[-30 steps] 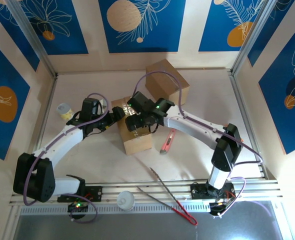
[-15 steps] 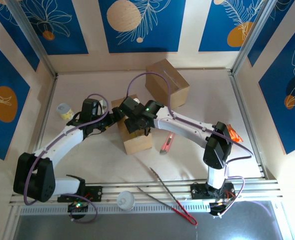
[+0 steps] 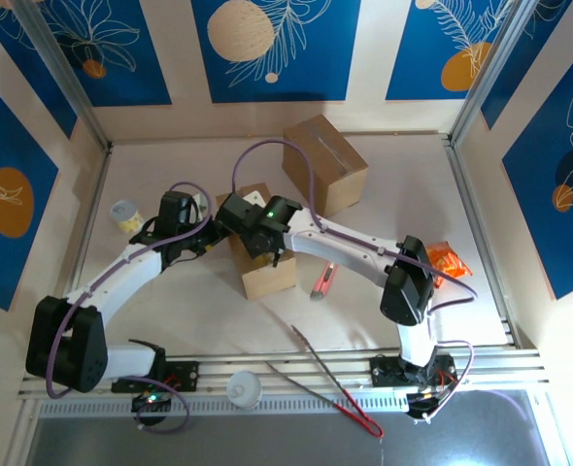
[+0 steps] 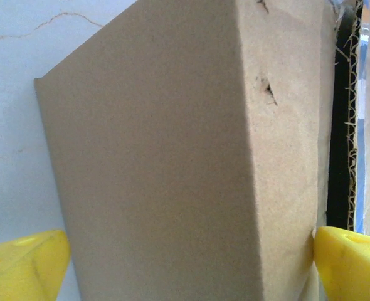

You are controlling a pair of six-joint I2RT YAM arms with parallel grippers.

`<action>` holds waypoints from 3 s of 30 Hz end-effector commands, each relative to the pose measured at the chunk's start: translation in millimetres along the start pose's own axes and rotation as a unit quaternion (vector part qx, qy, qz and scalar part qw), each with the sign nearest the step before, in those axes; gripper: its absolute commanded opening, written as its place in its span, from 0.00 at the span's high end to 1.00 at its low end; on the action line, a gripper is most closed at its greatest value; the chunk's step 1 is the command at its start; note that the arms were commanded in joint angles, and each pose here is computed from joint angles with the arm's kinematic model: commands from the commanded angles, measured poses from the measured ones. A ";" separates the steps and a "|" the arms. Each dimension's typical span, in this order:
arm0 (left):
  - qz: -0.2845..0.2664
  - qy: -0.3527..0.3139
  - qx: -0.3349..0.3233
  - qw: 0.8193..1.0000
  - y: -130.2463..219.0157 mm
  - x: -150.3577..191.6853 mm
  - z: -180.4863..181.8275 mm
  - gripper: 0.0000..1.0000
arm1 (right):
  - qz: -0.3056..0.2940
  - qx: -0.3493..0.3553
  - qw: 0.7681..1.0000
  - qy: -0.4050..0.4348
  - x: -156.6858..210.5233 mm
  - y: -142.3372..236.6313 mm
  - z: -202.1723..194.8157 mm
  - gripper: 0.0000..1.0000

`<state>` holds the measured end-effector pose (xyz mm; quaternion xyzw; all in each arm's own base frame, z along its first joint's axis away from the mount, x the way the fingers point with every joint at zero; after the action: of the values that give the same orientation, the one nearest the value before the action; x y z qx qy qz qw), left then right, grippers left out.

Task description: Unpack the express box

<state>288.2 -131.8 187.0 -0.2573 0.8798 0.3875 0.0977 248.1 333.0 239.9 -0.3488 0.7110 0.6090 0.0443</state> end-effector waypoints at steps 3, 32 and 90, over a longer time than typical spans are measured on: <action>0.036 0.013 -0.017 0.999 -4.7 11.2 10.3 0.02 | 0.010 0.097 0.995 0.033 5.5 -9.5 -5.4 0.35; 0.057 0.001 -0.041 0.998 1.2 14.8 23.0 0.01 | -0.009 0.258 0.961 0.100 -2.5 -16.3 -1.5 0.60; 0.044 -0.201 -0.173 0.963 94.4 7.0 -120.3 0.34 | -0.051 -0.220 0.946 -0.233 -3.0 78.8 -59.0 1.00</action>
<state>237.4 -173.6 318.5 -0.1292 0.8004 0.5444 0.2152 228.9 280.8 301.9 -0.2323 0.5630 0.7816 0.1352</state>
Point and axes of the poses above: each hand's point on the last joint's axis, 136 mm out from that joint toward the fingers, its own y axis back along the fingers, its own z axis along the line the jaws close on, x = y × z, the point moved 7 cm from there along y, back along the fingers, and after that the axes turned 4 degrees about -y, right-handed, at the moved point
